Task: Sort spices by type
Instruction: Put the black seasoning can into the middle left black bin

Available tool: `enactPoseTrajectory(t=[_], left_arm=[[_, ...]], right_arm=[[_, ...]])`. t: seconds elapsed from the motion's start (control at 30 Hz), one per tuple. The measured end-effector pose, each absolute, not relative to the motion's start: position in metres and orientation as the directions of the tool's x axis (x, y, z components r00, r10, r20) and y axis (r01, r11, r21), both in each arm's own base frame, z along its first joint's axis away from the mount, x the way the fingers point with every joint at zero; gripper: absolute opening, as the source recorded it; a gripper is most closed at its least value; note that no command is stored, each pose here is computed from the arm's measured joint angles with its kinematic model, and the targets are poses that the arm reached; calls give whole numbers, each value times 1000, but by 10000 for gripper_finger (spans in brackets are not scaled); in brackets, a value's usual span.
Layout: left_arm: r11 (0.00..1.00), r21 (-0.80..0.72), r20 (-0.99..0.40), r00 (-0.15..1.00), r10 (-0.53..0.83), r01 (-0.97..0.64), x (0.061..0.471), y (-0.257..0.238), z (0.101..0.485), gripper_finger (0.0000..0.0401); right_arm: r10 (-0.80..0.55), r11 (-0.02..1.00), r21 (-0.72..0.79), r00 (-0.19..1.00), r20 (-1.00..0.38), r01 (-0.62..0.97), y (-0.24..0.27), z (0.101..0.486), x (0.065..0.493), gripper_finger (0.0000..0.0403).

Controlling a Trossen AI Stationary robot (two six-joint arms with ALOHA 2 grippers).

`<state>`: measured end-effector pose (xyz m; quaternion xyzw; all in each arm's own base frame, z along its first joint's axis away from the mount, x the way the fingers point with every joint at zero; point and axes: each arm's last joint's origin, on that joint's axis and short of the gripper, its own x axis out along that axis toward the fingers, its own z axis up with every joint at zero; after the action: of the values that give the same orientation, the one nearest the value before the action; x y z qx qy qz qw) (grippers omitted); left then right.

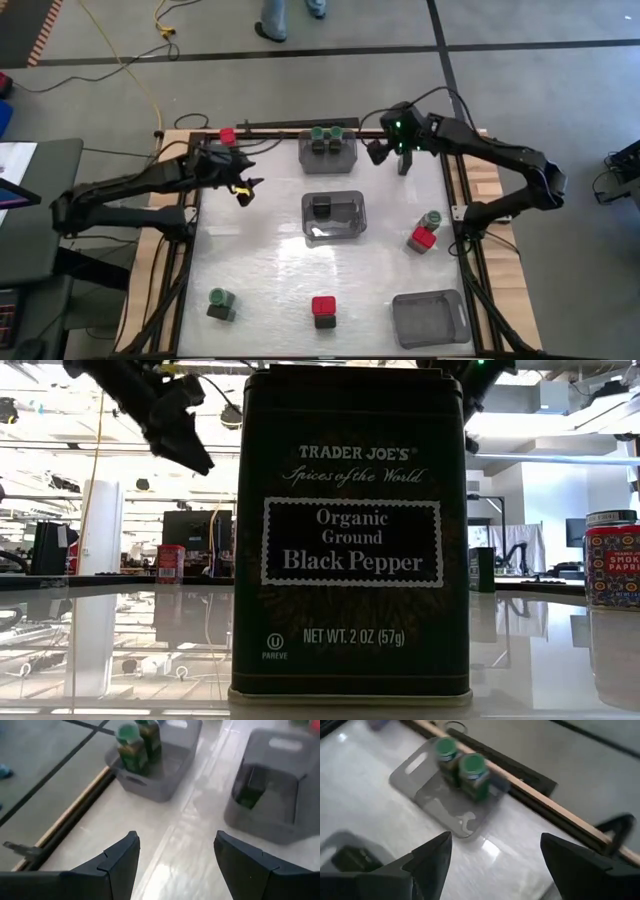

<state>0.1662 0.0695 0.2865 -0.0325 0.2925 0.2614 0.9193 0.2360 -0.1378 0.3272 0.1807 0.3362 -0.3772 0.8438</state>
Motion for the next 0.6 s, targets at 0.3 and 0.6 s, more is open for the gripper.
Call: enactPoseTrajectory(t=[0.3,0.6], left_arm=[[928,-15,-340,875,345,-373,156,60,248,244],[931,7,-305,886,349,-365,148,57,248,244]], right_arm=[[-472,419,47,262,-842,907,-176,327,224,330],[-308,149,-35,13,-951,988,-210,291,202,330]])
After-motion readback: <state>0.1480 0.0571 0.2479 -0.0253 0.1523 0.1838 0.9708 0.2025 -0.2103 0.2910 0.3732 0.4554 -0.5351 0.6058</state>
